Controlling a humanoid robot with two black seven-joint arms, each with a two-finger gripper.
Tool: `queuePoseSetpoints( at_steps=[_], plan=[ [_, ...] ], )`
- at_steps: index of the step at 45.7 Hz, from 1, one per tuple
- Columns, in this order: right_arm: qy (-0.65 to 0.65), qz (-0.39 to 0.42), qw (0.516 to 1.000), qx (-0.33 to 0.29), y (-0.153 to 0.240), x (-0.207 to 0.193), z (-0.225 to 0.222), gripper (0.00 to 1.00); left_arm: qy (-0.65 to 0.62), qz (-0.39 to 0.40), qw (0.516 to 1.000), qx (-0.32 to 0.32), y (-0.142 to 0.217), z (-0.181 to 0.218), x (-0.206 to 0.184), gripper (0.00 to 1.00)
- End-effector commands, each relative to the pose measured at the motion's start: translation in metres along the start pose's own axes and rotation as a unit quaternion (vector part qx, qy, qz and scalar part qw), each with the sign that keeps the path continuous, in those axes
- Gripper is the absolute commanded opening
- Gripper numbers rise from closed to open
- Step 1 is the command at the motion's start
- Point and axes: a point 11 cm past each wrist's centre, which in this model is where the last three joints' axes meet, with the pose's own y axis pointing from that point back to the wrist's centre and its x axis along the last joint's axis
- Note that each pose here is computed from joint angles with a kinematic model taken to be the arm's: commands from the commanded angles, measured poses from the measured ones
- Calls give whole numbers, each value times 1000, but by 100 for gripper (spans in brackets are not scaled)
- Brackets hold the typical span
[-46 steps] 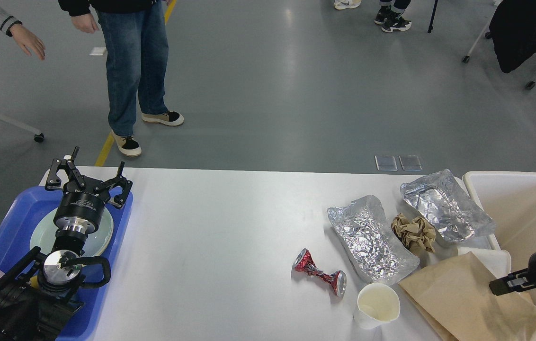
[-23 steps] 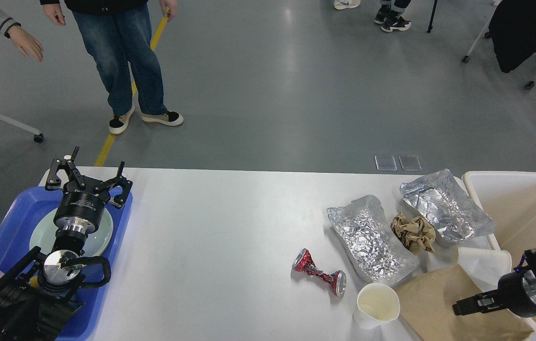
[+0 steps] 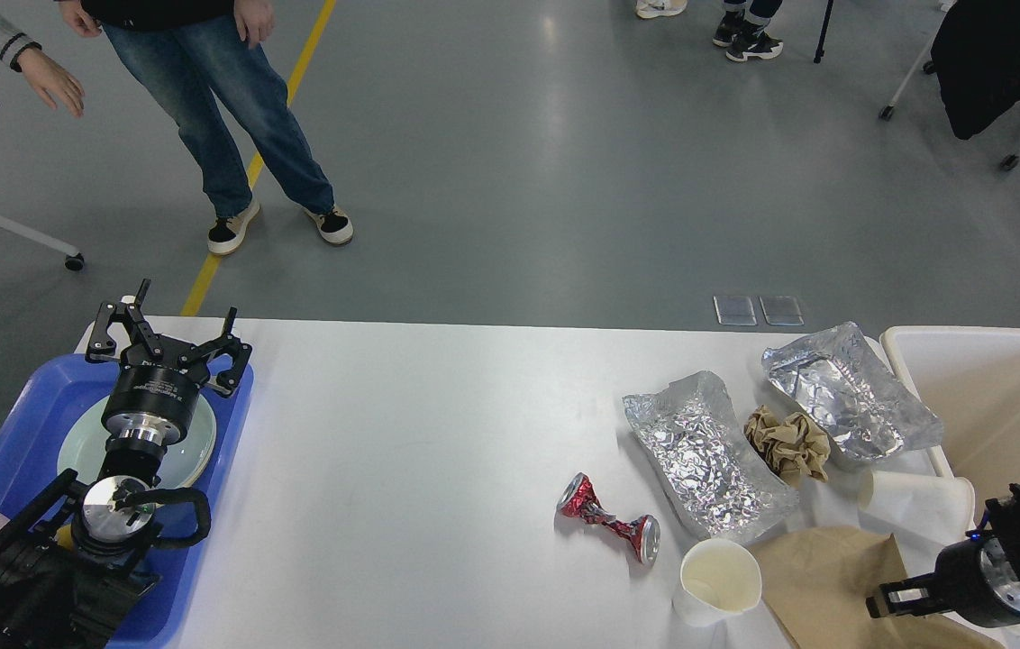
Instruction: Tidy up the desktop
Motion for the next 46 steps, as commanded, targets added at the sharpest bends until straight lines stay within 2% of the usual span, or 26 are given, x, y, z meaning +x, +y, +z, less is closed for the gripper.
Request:
queuePoseSetpoints(
  at_steps=[1,11,22,35,46],
  plan=[
    [-10,7,1000,-3,2,2,-1,0,0,0,1000,0,0,0,0,96],
    [-57,7,997,-57,0,-5,1,0,0,0,1000,0,0,0,0,96],
    [-81,1,995,-54,5,-3,-4,0,0,0,1000,0,0,0,0,96],
    [-158,14,987,-19,55,1,-15,0,0,0,1000,0,0,0,0,96],
    [-196,27,980,-2,117,36,-21,0,0,0,1000,0,0,0,0,96]
  ],
)
